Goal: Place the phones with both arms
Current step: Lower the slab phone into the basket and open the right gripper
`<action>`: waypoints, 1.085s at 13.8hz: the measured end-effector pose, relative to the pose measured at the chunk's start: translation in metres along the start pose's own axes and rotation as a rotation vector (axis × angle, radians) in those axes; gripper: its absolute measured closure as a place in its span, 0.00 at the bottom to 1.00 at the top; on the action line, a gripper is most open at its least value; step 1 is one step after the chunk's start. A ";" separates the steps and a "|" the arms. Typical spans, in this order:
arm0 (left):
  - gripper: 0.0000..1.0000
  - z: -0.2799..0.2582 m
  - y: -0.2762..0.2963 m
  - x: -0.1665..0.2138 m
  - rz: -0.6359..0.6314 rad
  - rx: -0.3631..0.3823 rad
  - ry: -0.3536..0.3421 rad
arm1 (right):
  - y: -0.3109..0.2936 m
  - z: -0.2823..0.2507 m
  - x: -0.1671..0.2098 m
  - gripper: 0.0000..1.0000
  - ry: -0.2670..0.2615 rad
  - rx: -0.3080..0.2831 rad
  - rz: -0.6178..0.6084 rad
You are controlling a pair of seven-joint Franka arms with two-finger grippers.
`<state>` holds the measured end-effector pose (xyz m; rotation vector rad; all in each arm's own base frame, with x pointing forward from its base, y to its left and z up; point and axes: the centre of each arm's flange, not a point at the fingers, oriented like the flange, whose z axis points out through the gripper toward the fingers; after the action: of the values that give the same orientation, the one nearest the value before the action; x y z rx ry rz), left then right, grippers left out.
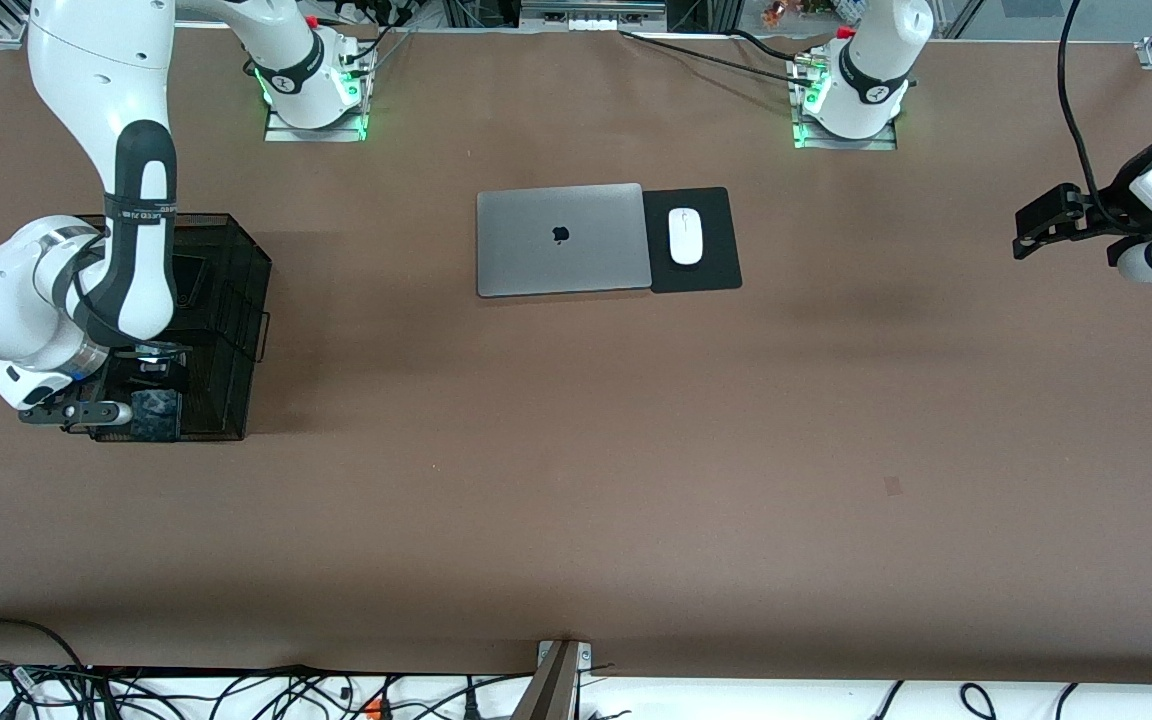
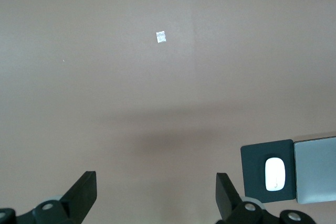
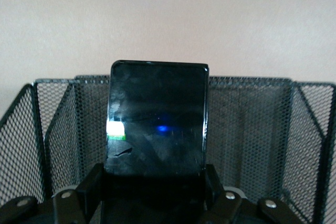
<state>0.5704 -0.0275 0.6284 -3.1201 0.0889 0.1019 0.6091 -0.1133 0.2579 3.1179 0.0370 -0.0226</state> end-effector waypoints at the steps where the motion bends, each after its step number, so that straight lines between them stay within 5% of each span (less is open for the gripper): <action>1: 0.00 0.000 0.000 0.000 0.000 0.000 0.000 | 0.002 0.001 -0.001 0.20 -0.008 0.006 0.003; 11: 0.00 0.000 -0.001 0.000 -0.001 0.000 0.000 | 0.003 0.005 -0.007 0.20 -0.051 0.038 0.012; 13: 0.00 0.000 -0.001 0.000 -0.001 0.000 0.000 | 0.003 0.005 -0.007 0.05 -0.049 0.043 0.016; 15: 0.00 0.000 -0.001 0.000 -0.001 0.000 -0.001 | 0.003 0.005 -0.007 0.01 -0.047 0.045 0.017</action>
<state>0.5703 -0.0268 0.6283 -3.1201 0.0868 0.1036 0.6022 -0.1166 0.2529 3.1610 0.0091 -0.0979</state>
